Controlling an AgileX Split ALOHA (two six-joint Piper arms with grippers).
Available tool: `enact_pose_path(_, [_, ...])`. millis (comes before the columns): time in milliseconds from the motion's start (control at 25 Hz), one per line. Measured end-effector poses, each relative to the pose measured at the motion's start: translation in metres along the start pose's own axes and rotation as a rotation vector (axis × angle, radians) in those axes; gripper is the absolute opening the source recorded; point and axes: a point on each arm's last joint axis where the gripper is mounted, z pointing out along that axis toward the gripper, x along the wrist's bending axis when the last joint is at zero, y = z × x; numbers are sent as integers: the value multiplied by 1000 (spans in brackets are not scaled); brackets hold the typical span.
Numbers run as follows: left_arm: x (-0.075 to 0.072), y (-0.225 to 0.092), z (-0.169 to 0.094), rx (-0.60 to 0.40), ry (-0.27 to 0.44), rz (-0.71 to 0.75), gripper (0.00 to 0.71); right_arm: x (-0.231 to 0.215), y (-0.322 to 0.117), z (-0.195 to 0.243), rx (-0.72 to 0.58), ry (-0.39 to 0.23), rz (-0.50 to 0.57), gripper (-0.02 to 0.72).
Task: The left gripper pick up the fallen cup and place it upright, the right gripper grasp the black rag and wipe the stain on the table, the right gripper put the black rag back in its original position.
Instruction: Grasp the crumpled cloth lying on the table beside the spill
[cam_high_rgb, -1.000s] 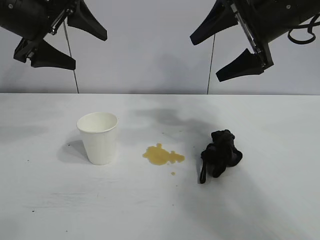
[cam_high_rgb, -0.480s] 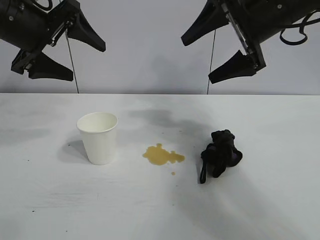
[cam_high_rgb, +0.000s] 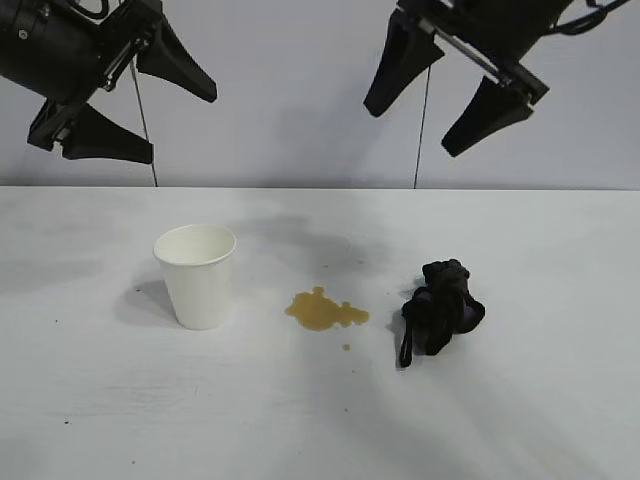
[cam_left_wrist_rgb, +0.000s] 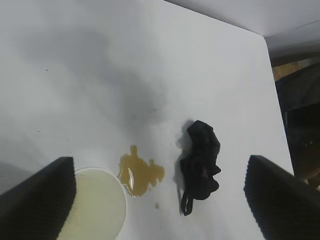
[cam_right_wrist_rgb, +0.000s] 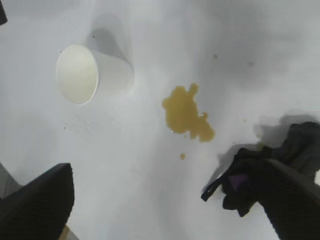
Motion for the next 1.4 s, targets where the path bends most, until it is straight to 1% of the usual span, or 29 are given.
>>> enact_pose_path(160, [-1,-1,0,9,-8,0,659,19,-2,11,81,-132,-135,670])
enact_pose_path(240, [-1,-1,0,12,-11,0,659,27,-3,20,114,-151,-171,666])
enact_pose_path(360, [-1,-1,0,15,-13,0,659,34,-4,30,146,-158,-201,664])
enact_pose_path(560, [-2,-2,0,21,-19,-1,659,27,-1,46,149,-204,-218,663])
enact_pose_path(800, [-3,-4,0,39,-35,-1,659,14,-7,67,232,-240,-200,663])
enact_pose_path(880, [-3,-4,0,43,-38,-1,659,9,-8,72,254,-271,-180,663])
enact_pose_path(1000, [-3,-4,0,44,-38,-1,659,1,-10,76,276,-338,-143,663])
enact_pose_path(1120, [-3,-4,0,44,-38,-1,659,-4,-11,78,285,-383,-115,663])
enact_pose_path(1200, [-4,-4,0,45,-40,-1,659,-6,-12,80,290,-393,-96,663])
enact_pose_path(1400, [-4,-4,0,46,-40,-1,659,-9,-21,88,330,-396,-72,663])
